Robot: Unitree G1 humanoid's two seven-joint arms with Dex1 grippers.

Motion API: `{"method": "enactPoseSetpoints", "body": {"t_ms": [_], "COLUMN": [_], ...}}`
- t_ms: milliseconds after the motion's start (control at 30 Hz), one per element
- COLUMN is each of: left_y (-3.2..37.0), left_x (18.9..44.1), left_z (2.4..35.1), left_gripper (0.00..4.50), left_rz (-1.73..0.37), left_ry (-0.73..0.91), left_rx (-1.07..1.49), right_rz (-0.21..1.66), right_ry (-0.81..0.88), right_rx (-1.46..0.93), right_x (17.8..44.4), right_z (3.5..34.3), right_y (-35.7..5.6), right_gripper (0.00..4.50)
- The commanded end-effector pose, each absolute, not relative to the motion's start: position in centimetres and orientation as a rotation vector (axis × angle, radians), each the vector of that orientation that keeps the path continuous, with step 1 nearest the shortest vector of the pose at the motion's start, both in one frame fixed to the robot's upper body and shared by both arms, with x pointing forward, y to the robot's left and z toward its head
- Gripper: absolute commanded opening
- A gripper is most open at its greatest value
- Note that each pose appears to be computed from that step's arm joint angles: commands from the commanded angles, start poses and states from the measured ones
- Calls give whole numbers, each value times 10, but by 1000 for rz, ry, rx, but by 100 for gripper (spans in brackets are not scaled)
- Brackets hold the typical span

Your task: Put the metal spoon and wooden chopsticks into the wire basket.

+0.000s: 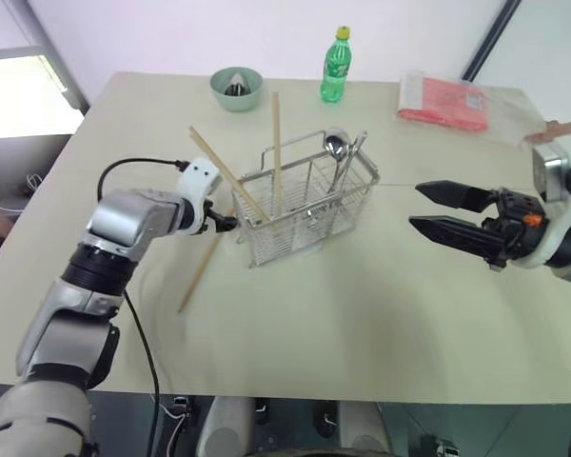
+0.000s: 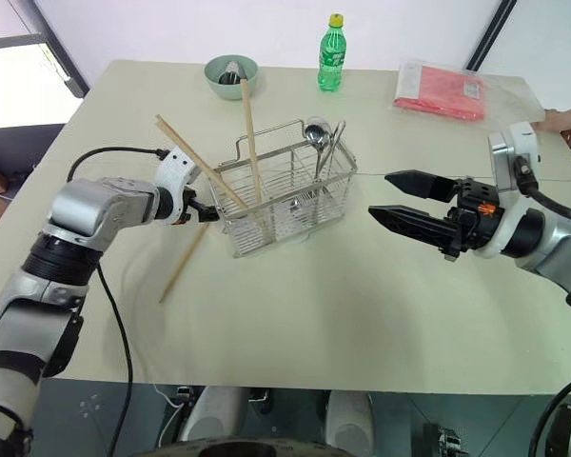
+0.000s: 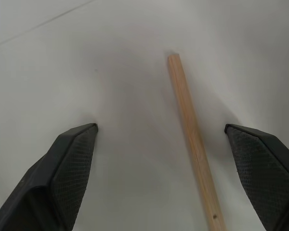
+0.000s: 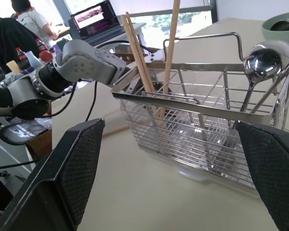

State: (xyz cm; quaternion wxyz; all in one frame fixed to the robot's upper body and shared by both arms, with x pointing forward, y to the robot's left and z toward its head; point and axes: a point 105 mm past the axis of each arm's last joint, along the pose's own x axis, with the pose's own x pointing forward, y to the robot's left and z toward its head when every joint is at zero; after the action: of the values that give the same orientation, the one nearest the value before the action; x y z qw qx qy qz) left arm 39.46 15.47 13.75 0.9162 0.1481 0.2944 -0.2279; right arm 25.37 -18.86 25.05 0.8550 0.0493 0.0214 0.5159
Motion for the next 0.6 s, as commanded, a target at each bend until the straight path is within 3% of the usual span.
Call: {"method": "enactPoseSetpoints", "body": {"t_ms": [33,233,400,500,600], "left_y": [155,165,192,218,248], "left_x": [398,404,417,430,424], "left_z": [131,139,158,202,236], "left_gripper": [306,4,4,4,4], "left_rz": [-461,-412,-255,-109,7], "left_ry": [617,587,477,215,15], "left_rx": [306,281,240,113,-68], "right_rz": [1080,1074,1073,1077,1080], "right_ry": [-18,-20,-27,-31,-31], "right_rx": [79,82,87,88,90], "right_x": [248,247,249,250,251], "right_z": [264,264,265,266,266], "right_y": [-190,-191,-191,-190,-190], "right_gripper": [450,450,450,450,450]}}
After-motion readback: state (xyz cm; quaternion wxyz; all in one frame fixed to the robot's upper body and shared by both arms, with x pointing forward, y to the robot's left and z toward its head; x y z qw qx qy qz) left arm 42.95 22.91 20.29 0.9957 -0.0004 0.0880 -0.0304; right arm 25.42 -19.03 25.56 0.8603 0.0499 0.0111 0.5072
